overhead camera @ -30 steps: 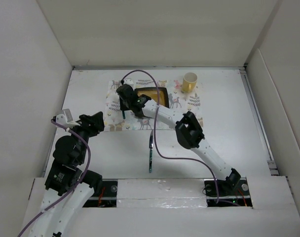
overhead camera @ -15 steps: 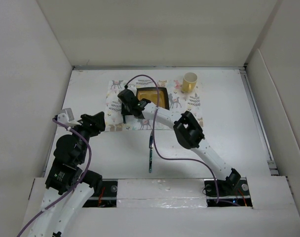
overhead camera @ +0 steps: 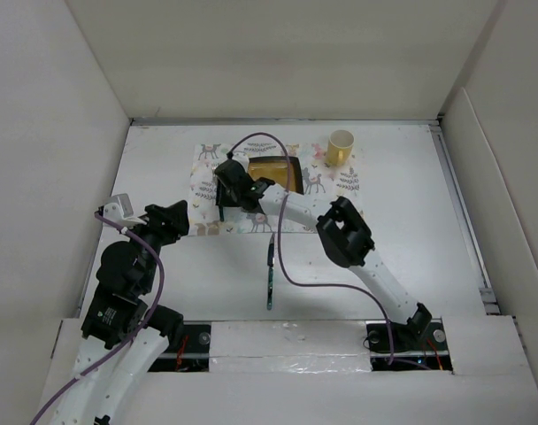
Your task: Set the dinner table for one person
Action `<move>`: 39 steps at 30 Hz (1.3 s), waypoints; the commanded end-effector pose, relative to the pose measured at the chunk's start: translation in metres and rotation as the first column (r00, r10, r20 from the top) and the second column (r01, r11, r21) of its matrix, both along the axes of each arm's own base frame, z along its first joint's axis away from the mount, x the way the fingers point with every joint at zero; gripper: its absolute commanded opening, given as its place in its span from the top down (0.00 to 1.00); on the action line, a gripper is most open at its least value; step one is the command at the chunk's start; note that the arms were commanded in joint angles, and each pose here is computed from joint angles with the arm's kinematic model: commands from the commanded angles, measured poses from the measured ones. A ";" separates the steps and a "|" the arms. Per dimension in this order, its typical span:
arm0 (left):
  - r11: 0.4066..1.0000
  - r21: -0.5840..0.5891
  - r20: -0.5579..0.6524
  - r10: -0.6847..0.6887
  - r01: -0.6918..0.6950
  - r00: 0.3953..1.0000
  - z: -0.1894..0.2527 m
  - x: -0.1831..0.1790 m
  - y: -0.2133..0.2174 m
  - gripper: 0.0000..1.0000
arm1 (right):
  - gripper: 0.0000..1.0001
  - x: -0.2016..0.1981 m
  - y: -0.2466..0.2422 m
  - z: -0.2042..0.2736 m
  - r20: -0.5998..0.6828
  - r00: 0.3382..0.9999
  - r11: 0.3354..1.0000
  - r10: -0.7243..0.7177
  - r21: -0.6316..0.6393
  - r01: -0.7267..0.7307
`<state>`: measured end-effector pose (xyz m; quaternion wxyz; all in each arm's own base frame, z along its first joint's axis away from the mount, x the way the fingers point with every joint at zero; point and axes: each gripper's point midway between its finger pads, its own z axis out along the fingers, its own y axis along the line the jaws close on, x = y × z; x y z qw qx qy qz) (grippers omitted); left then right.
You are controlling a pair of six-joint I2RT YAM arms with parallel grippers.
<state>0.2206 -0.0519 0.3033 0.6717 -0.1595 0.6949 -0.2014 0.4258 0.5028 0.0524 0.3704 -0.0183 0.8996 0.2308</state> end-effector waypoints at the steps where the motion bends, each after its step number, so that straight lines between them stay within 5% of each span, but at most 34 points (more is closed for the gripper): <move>1: 1.000 -0.008 0.036 -0.002 0.002 0.999 0.014 0.002 0.000 0.41 | 0.56 0.001 0.010 0.099 0.129 0.992 0.988 0.002 0.155 -0.022; 4: 1.000 -0.007 0.038 0.002 -0.001 0.999 0.014 0.001 0.000 0.41 | 0.65 -0.017 0.010 0.146 0.223 0.974 0.966 0.026 0.245 -0.082; 5: 1.000 -0.009 0.038 0.003 -0.003 0.999 0.014 0.001 0.001 0.41 | 0.73 -0.029 -0.005 0.154 0.232 0.972 0.965 0.031 0.246 -0.089; 6: 1.000 -0.010 0.040 0.003 -0.003 0.999 0.015 0.000 0.001 0.41 | 0.93 -0.037 -0.005 0.169 0.277 0.960 0.953 0.035 0.279 -0.115; 7: 1.000 -0.011 0.043 0.002 -0.001 0.999 0.015 -0.001 0.001 0.41 | 1.00 -0.043 -0.015 0.173 0.302 0.952 0.956 0.042 0.264 -0.125; 10: 1.000 -0.013 0.055 0.003 -0.003 0.998 0.016 -0.002 0.002 0.44 | 1.00 -0.093 -0.048 0.164 0.322 0.945 0.973 0.065 0.189 -0.131; 11: 1.000 -0.008 0.058 -0.010 0.011 0.998 0.017 -0.003 0.000 0.51 | 1.00 -0.103 -0.067 0.174 0.347 0.938 0.981 0.024 0.173 -0.090; 13: 1.000 -0.006 0.069 -0.026 0.026 0.997 0.019 -0.004 -0.002 0.62 | 1.00 -0.147 -0.090 0.118 0.279 0.956 0.994 0.091 0.027 -0.102; 14: 0.999 -0.005 0.072 -0.041 0.041 0.997 0.020 -0.004 -0.005 0.75 | 1.00 -0.161 -0.100 0.107 0.266 0.958 0.994 0.105 -0.018 -0.104; 17: 0.999 0.005 0.073 -0.052 0.052 0.996 0.021 -0.005 -0.007 1.00 | 0.77 -0.222 -0.123 0.052 0.124 0.971 0.969 0.204 -0.168 -0.182; 18: 0.999 0.007 0.072 -0.052 0.051 0.996 0.020 -0.005 -0.007 1.00 | 0.57 -0.237 -0.136 0.029 0.050 0.978 0.952 0.203 -0.243 -0.185; 20: 0.999 0.009 0.070 -0.049 0.048 0.996 0.020 -0.004 -0.006 1.00 | 0.48 -0.262 -0.140 0.014 0.007 0.979 0.935 0.204 -0.299 -0.193; 22: 0.999 0.012 0.062 -0.048 0.047 0.997 0.019 -0.003 -0.006 1.00 | 0.45 -0.273 -0.139 0.003 -0.009 0.984 0.931 0.180 -0.322 -0.174; 26: 0.999 0.011 0.069 -0.052 0.051 0.996 0.019 -0.004 -0.007 0.83 | 0.46 -0.274 -0.149 -0.011 -0.016 0.993 0.920 0.119 -0.373 -0.117; 35: 0.998 0.010 0.064 -0.058 0.058 0.996 0.018 -0.004 -0.008 0.78 | 0.55 -0.278 -0.148 -0.035 -0.056 0.989 0.923 0.140 -0.354 -0.151; 38: 0.999 0.010 0.069 -0.054 0.053 0.996 0.019 -0.003 -0.007 0.77 | 0.73 -0.272 -0.153 -0.048 -0.080 0.991 0.920 0.111 -0.369 -0.133; 39: 0.999 0.011 0.062 -0.054 0.053 0.997 0.017 -0.003 -0.007 0.77 | 0.91 -0.273 -0.154 -0.048 -0.080 0.991 0.920 0.106 -0.370 -0.129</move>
